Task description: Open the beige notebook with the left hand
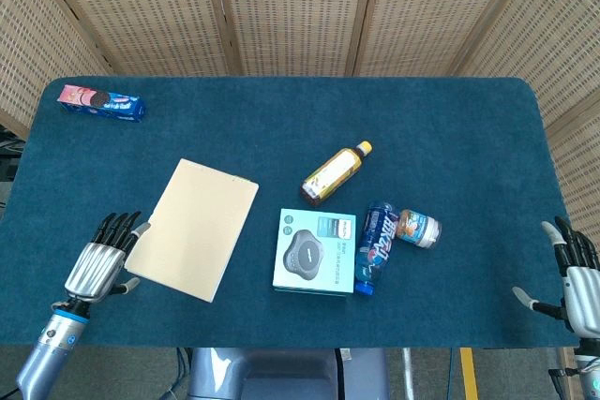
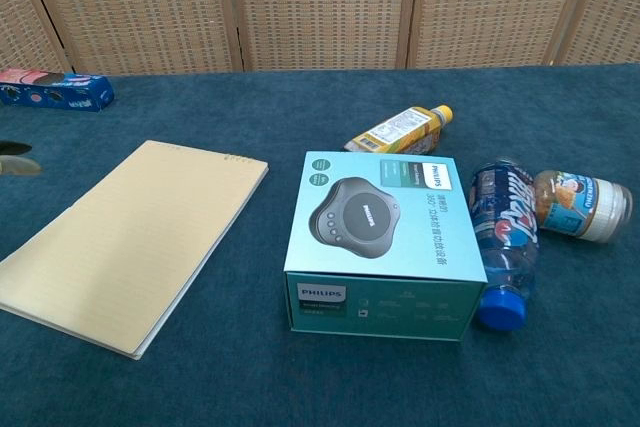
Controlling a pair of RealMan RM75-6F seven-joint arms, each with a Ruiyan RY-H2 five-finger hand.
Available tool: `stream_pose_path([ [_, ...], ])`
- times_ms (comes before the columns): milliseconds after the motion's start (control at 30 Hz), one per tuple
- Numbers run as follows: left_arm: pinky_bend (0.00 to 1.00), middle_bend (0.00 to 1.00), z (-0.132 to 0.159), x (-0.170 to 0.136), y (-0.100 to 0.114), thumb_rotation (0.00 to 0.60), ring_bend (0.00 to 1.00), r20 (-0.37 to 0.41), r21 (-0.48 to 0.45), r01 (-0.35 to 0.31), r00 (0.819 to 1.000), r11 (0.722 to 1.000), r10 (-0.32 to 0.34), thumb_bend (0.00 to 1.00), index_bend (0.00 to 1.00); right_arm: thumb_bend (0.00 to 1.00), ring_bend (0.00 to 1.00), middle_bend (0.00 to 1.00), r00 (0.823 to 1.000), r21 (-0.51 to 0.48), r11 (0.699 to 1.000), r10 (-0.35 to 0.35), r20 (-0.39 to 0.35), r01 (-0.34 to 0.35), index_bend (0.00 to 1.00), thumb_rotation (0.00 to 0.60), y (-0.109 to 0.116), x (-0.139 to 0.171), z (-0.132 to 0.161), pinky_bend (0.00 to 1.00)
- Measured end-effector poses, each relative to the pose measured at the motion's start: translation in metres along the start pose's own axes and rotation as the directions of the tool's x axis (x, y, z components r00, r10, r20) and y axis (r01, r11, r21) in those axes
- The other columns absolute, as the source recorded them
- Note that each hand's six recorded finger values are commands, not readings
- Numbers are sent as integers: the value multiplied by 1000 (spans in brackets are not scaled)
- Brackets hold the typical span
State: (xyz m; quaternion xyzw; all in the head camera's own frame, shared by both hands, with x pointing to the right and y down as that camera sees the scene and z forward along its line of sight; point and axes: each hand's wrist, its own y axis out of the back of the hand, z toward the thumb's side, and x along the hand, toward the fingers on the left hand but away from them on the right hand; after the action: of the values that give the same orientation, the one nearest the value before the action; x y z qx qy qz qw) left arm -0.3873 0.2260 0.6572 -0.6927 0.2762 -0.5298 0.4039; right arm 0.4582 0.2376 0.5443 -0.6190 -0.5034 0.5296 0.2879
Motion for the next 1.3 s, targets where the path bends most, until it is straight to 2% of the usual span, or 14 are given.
stream_pose_path([
  [167, 0, 0, 7, 3, -11, 600, 0, 22, 14, 34, 999, 999, -35, 170, 0, 53, 0, 0, 1000, -2, 1000, -1, -2, 1, 21, 600, 0, 0, 0, 0],
  [333, 0, 0, 16, 5, -19, 600, 0, 49, 29, 61, 997, 998, -62, 248, 0, 53, 0, 0, 1000, -5, 1000, -1, 0, 1, 21, 600, 0, 0, 0, 0],
  [800, 0, 0, 30, 6, -32, 600, 0, 81, 32, 89, 992, 996, -92, 247, 0, 53, 0, 0, 1000, -9, 1000, -1, 0, 1, 21, 600, 0, 0, 0, 0],
  [1300, 0, 0, 38, 8, -36, 600, 0, 83, 30, 88, 992, 996, -90, 248, 0, 53, 0, 0, 1000, -15, 1000, -1, 1, 1, 21, 600, 1, 0, 0, 0],
])
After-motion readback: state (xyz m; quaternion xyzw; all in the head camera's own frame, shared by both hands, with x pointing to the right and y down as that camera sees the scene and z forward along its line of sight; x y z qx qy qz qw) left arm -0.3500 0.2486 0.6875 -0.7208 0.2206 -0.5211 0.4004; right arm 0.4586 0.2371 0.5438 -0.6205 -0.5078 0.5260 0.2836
